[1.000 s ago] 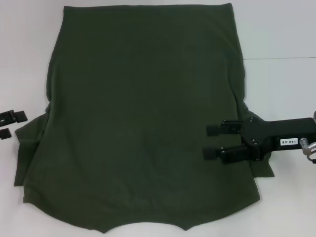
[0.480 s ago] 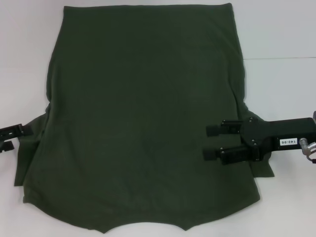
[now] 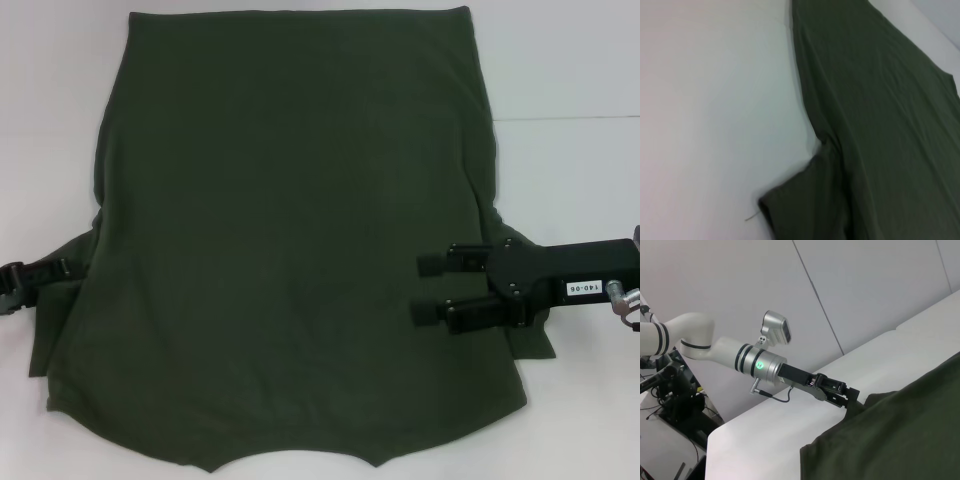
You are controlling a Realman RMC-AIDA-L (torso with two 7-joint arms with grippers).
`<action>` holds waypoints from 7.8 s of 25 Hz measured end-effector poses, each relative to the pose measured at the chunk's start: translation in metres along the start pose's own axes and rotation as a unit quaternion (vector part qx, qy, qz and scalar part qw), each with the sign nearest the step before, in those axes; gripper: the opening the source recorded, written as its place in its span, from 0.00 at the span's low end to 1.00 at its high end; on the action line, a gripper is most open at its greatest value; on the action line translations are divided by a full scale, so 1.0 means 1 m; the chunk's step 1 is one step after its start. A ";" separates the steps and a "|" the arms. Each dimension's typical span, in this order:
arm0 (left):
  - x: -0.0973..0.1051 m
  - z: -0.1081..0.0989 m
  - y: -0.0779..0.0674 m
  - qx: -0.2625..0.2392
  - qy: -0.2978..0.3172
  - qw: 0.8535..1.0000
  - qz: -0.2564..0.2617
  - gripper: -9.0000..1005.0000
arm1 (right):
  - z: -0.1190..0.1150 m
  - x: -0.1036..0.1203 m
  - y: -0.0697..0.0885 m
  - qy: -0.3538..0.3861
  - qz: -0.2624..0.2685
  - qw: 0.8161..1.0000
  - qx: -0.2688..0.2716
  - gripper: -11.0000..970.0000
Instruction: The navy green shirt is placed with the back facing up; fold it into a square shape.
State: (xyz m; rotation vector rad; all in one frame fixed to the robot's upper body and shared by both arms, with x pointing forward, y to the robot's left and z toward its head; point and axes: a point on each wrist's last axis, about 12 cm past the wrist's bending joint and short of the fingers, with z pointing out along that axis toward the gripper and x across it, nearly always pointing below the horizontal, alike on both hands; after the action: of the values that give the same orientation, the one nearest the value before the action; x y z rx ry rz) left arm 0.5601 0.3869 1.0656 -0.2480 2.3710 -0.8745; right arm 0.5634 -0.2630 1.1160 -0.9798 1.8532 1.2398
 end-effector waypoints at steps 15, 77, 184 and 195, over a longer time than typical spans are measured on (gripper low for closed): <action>-0.001 0.006 -0.004 -0.001 0.008 1.000 -0.007 0.86 | 0.000 0.000 0.000 0.000 0.002 1.000 0.000 0.95; -0.126 -0.039 -0.074 -0.097 0.121 0.985 0.082 0.03 | 0.000 0.003 0.001 0.006 0.006 1.000 -0.001 0.95; -0.043 0.042 -0.079 0.123 0.007 0.986 -0.114 0.91 | 0.001 -0.001 -0.003 0.020 -0.005 1.000 0.005 0.95; -0.043 0.044 -0.062 0.067 -0.017 0.991 -0.112 0.91 | 0.003 -0.005 -0.004 0.029 -0.010 1.000 0.004 0.95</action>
State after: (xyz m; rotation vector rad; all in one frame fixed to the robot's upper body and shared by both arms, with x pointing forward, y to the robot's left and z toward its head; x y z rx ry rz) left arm 0.6185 0.3311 1.0990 -0.4770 2.2725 -1.1191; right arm 0.5691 -0.2605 1.1176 -1.0362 1.8872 1.2026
